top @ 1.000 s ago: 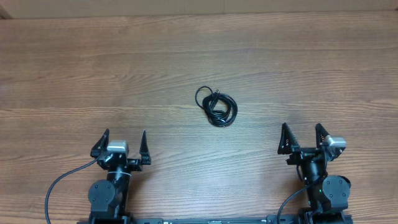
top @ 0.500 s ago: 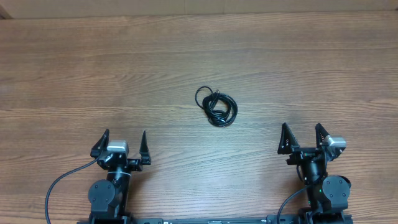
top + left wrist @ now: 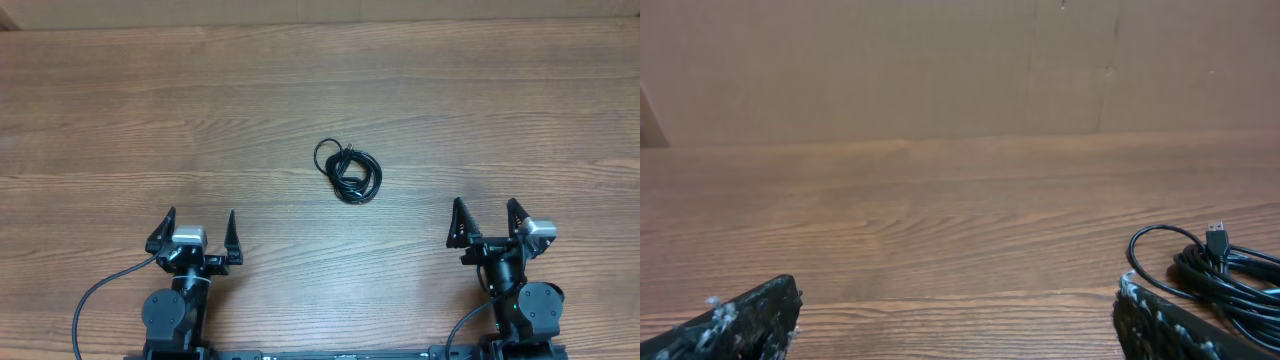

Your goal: Untangle cables

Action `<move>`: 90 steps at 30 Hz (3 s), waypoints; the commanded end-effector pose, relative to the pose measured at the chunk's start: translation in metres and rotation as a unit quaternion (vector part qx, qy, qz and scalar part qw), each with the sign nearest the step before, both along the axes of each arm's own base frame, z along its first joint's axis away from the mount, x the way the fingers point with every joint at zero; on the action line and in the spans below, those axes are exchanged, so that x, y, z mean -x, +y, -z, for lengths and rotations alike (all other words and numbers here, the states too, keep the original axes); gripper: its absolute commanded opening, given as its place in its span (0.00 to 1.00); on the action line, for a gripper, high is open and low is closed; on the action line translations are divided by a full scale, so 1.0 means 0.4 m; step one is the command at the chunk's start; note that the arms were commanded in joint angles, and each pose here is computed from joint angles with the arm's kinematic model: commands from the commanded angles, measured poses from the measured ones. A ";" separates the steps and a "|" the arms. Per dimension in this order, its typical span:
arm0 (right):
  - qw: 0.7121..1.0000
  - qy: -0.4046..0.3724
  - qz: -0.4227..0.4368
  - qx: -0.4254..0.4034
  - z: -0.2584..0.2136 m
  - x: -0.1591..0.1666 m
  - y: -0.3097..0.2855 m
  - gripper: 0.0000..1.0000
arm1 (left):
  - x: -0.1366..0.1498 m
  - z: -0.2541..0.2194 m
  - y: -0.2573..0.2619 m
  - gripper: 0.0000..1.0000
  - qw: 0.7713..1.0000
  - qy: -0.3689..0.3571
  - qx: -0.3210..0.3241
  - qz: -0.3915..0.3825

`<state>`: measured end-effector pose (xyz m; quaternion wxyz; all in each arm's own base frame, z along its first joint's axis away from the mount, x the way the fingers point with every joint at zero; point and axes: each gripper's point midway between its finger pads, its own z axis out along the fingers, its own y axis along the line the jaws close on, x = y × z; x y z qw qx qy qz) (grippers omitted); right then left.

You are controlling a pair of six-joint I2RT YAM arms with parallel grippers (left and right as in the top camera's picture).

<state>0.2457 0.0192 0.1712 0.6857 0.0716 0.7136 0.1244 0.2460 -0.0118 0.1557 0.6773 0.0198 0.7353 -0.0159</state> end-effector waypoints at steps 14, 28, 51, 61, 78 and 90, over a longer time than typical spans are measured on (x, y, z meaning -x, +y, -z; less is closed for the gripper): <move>1.000 -0.002 -0.002 0.000 0.004 0.000 0.002 1.00 | 0.000 0.000 0.002 1.00 1.000 -0.003 -0.009 0.001; 1.000 -0.002 -0.002 0.000 0.004 0.000 0.002 1.00 | 0.000 0.000 0.002 0.99 1.000 -0.003 -0.009 0.001; 1.000 -0.002 -0.004 0.000 0.004 0.000 0.004 1.00 | 0.000 0.000 0.001 1.00 1.000 -0.003 -0.009 0.002; 0.999 0.002 -0.011 -0.044 -0.002 0.003 0.011 1.00 | 0.005 -0.002 -0.002 1.00 0.999 0.010 0.049 0.000; 0.995 0.099 -0.004 -0.032 -0.074 0.013 0.007 1.00 | 0.026 -0.103 -0.001 1.00 0.990 0.130 0.045 -0.006; 0.959 0.281 0.001 -0.019 -0.127 -0.046 0.014 1.00 | -0.034 -0.197 -0.033 0.99 0.951 0.304 0.050 0.018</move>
